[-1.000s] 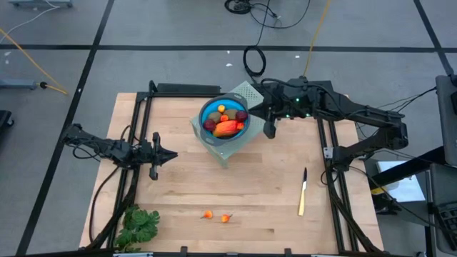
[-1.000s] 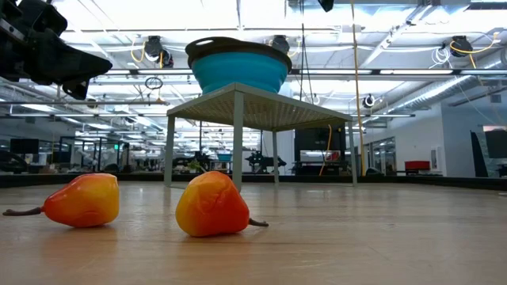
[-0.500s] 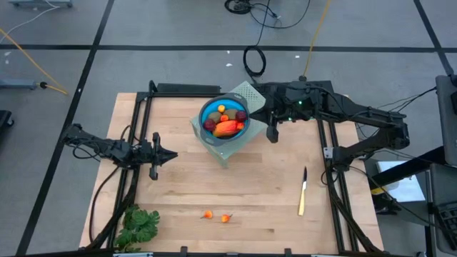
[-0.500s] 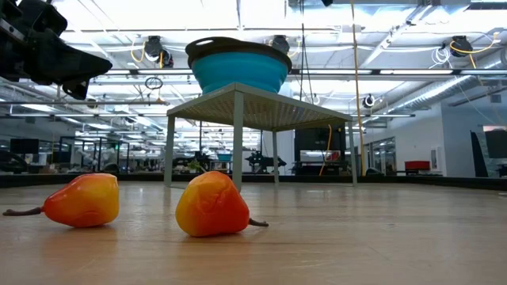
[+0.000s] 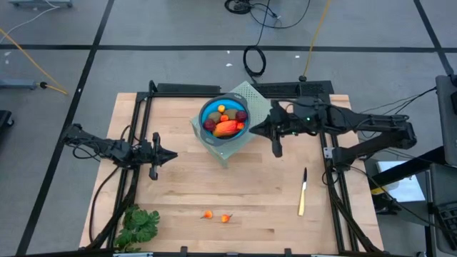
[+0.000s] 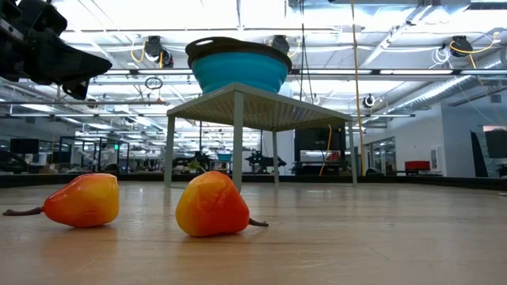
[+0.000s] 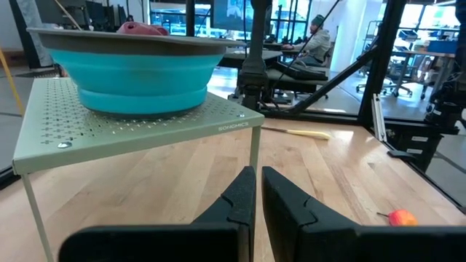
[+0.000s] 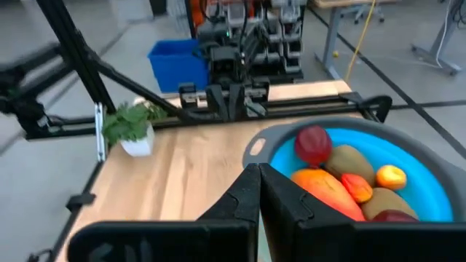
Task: Pick & Place Fruit
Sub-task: Put the red yellow peach into the blue strainer bowl on the shelf
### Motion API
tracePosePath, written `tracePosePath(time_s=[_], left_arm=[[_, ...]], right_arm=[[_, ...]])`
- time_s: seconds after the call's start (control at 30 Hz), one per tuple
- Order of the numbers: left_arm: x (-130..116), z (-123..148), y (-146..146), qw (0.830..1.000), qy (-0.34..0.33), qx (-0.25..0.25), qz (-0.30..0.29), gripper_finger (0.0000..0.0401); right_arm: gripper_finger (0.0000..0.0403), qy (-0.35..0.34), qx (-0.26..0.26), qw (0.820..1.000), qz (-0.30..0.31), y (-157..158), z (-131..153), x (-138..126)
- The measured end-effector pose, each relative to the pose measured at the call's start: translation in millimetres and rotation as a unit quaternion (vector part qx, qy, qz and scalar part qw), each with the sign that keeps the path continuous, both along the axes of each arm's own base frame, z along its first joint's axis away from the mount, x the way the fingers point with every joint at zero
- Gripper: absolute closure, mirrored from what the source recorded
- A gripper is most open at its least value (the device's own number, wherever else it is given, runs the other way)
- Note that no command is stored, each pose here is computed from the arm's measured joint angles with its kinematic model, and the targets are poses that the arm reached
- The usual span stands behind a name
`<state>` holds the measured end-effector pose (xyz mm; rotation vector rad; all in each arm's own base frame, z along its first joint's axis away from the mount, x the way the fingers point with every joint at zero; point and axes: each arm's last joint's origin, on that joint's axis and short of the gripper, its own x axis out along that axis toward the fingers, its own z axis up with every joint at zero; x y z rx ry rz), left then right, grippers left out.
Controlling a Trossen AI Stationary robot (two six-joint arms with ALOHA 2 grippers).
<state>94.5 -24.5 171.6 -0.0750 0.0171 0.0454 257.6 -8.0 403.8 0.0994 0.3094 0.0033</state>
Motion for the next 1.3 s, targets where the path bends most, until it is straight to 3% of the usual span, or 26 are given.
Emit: tracePosePath(time_s=[0.3,0.87,1.3], left_arm=[[0,0,0,1.0,0.0,0.0,0.0,0.0377],[0,7,3,0.998,-0.034,-0.014,0.047,0.0377],[-1,12,5,0.995,-0.058,-0.025,0.078,0.0378]], right_arm=[[0.0403,-0.022,0.039,0.999,-0.001,7,-30,-29],[0.0403,-0.126,0.035,0.991,0.006,8,-65,-118],[0.0403,-0.175,0.027,0.984,0.009,9,-95,-162]])
